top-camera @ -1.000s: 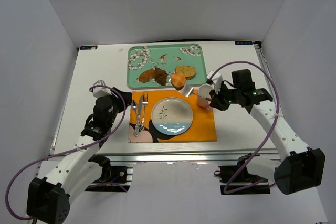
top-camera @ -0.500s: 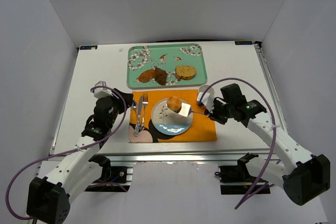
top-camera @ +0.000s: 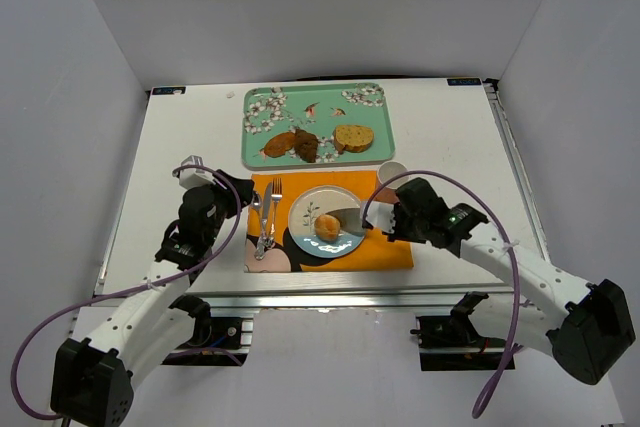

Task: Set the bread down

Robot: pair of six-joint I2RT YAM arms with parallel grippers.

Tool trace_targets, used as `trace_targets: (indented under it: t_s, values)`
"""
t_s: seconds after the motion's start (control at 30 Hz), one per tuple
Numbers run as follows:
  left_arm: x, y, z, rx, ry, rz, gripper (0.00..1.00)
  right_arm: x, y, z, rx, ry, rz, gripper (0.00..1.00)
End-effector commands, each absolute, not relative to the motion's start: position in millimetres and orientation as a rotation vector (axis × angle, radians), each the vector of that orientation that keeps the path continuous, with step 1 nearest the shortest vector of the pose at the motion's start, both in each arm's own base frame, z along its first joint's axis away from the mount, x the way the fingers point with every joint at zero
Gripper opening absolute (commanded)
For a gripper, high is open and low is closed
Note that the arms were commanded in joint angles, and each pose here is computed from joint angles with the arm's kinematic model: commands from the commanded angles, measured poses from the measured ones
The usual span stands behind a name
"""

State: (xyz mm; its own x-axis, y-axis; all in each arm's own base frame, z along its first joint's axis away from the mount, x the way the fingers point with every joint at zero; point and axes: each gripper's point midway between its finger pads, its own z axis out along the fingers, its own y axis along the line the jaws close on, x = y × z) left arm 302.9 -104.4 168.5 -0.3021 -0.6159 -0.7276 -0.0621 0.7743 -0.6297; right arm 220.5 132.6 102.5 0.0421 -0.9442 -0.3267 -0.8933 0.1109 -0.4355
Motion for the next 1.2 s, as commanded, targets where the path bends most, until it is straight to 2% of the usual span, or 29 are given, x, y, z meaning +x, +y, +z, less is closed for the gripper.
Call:
trace_targets:
  t_s: [0.0, 0.13, 0.27, 0.43, 0.53, 0.57, 0.6, 0.67, 0.7, 0.77, 0.8, 0.9, 1.17]
  values:
    - [304, -106, 177, -0.501, 1.789, -0.607, 0.61, 248, 133, 132, -1.711, 1.712, -0.299, 0.0]
    - [308, -108, 176, -0.492, 1.803, -0.605, 0.61, 265, 133, 156, -1.643, 1.599, -0.401, 0.0]
    - [311, -110, 178, -0.485, 1.802, -0.608, 0.61, 272, 144, 194, -1.53, 1.508, -0.376, 0.0]
    - [316, -116, 181, -0.466, 1.806, -0.626, 0.6, 296, 149, 254, -1.198, 1.475, -0.264, 0.0]
    - [317, -119, 182, -0.456, 1.812, -0.636, 0.49, 318, 126, 252, -1.03, 1.617, -0.166, 0.0]
    - [318, -120, 184, -0.453, 1.806, -0.645, 0.34, 335, 105, 251, -0.89, 1.726, -0.13, 0.0]
    - [318, -122, 183, -0.448, 1.812, -0.651, 0.27, 340, 97, 248, -0.827, 1.783, -0.095, 0.0]
    - [318, -127, 185, -0.43, 1.809, -0.682, 0.17, 357, 71, 237, -0.651, 1.9, -0.013, 0.0]
    - [318, -129, 184, -0.425, 1.812, -0.692, 0.17, 361, 63, 230, -0.609, 1.936, 0.01, 0.0]
    - [319, -135, 186, -0.41, 1.804, -0.729, 0.2, 372, 43, 202, -0.522, 2.034, 0.047, 0.0]
    - [318, -140, 185, -0.389, 1.814, -0.758, 0.31, 374, 39, 191, -0.501, 2.071, 0.069, 0.0]
    - [317, -155, 180, -0.342, 1.851, -0.823, 0.5, 381, 22, 146, -0.395, 2.234, 0.171, 0.0]
    - [311, -173, 167, -0.27, 1.908, -0.888, 0.59, 400, -21, 80, -0.304, 2.354, 0.041, 0.0]
